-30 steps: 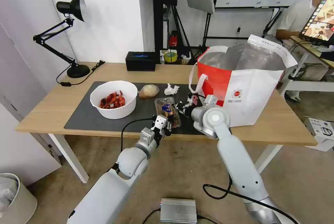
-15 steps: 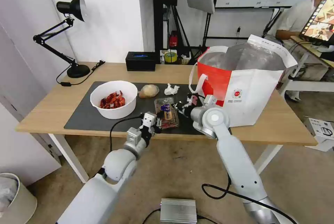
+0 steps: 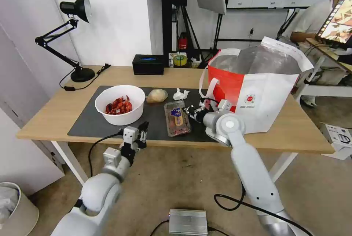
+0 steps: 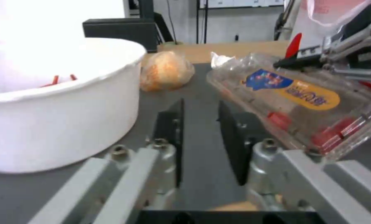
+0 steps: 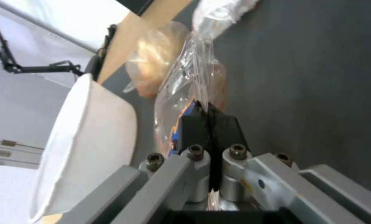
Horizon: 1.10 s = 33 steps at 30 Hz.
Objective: Pick up the trash from the table and place it into the takeout bag.
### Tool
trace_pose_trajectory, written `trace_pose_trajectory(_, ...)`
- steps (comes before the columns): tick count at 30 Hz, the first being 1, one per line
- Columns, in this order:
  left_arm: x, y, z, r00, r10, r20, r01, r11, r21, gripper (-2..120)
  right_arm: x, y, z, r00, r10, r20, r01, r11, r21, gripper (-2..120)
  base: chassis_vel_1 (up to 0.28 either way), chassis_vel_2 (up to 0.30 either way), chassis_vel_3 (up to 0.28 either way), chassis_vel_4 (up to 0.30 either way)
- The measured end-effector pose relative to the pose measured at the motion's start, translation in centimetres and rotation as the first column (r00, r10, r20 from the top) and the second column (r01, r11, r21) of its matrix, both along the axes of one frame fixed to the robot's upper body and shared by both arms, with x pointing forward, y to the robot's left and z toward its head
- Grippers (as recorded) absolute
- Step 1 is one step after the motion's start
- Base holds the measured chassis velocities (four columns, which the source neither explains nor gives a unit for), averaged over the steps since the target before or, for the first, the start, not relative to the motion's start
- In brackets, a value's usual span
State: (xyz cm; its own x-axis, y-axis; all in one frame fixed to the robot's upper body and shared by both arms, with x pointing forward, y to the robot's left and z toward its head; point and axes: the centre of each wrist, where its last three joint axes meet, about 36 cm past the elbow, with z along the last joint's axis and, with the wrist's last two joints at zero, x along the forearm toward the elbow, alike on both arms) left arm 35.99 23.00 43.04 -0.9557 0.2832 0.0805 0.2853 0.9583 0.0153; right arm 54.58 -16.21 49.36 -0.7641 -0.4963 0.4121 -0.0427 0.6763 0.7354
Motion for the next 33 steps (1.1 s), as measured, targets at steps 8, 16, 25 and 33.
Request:
trace_pose_trajectory(8,-1.7,0.0,-0.4,1.000,0.027,-0.013,-0.027,0.999,-0.028,63,-0.9,-0.5,1.7,0.998,0.005,0.065,-0.005,1.000,0.009,0,0.000,0.000,0.000,0.000)
trace_pose_trajectory(16,-2.5,0.5,-0.2,0.999,0.047,-0.009,-0.048,0.998,-0.028,93,-1.8,-1.1,5.0,0.984,0.011,0.176,-0.015,1.000,0.024,0,0.000,0.000,0.000,0.000)
trace_pose_trajectory(25,-2.8,0.7,0.5,0.999,0.050,0.009,-0.050,0.998,-0.029,100,-3.2,-2.7,10.9,0.937,-0.015,0.348,0.001,0.999,0.040,0,0.000,0.000,0.000,0.000)
trace_pose_trajectory(33,-3.0,0.6,0.7,0.999,0.051,0.012,-0.050,0.998,-0.026,100,-4.2,-4.7,15.5,0.877,-0.057,0.476,0.042,0.998,0.044,0,0.000,0.000,0.000,0.000)
